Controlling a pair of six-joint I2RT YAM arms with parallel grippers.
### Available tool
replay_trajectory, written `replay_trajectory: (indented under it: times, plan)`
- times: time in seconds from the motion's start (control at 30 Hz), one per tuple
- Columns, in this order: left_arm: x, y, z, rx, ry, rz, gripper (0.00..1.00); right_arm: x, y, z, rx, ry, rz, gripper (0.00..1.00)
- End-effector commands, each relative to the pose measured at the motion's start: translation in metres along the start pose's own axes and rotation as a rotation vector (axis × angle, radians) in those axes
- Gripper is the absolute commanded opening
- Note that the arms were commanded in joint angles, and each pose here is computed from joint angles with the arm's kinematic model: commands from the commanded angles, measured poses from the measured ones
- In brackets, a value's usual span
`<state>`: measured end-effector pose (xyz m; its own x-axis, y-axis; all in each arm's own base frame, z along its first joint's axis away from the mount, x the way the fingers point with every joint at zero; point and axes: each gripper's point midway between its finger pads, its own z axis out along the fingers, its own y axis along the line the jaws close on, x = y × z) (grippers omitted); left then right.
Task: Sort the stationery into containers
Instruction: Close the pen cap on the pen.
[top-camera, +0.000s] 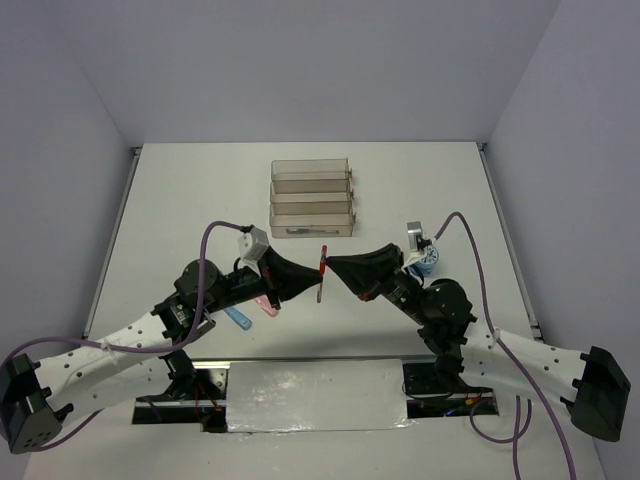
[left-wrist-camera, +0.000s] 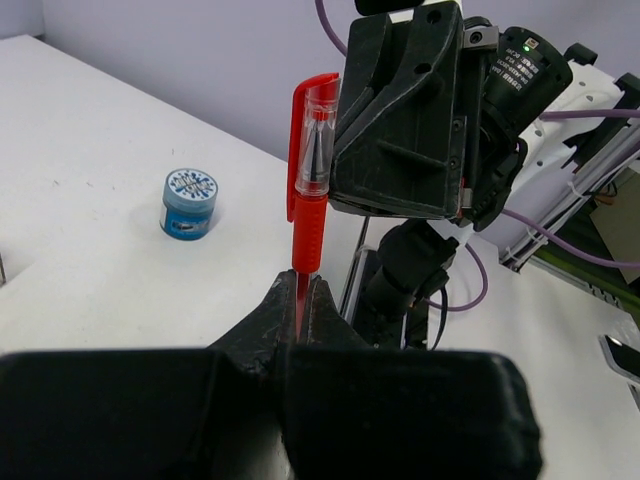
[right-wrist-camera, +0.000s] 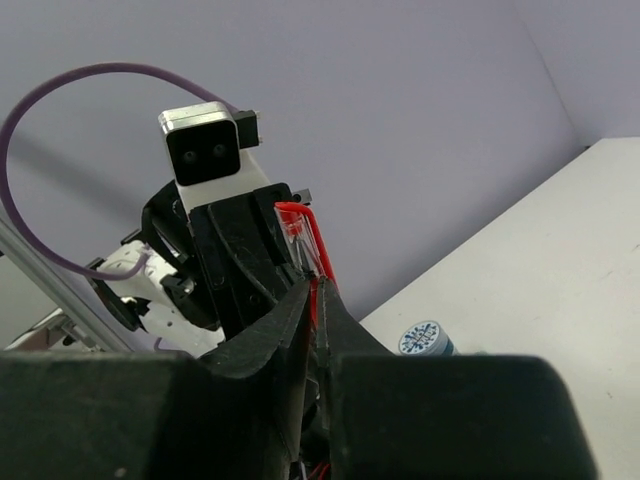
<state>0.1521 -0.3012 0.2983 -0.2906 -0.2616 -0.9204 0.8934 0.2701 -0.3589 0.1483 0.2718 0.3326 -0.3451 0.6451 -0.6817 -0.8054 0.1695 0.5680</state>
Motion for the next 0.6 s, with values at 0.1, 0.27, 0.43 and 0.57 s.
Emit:
replay_trajectory:
  times: [0.1,0.27,0.43,0.57]
  plan:
    - [-0.020,0.000,0.002,0.002,-0.096,0.057,0.00,-0.010,0.022,0.001,-0.061,0.005,-0.033,0.23]
    - [-0.022,0.003,0.000,-0.020,-0.101,0.064,0.00,-0.009,0.021,-0.002,-0.059,0.009,-0.042,0.40]
    - [-0.020,0.004,0.001,-0.021,-0.087,0.069,0.00,-0.014,0.022,-0.004,-0.055,-0.003,-0.077,0.62]
    - [-0.016,0.000,0.003,0.004,-0.068,0.063,0.00,-0.014,0.016,0.007,-0.009,0.045,-0.144,0.83]
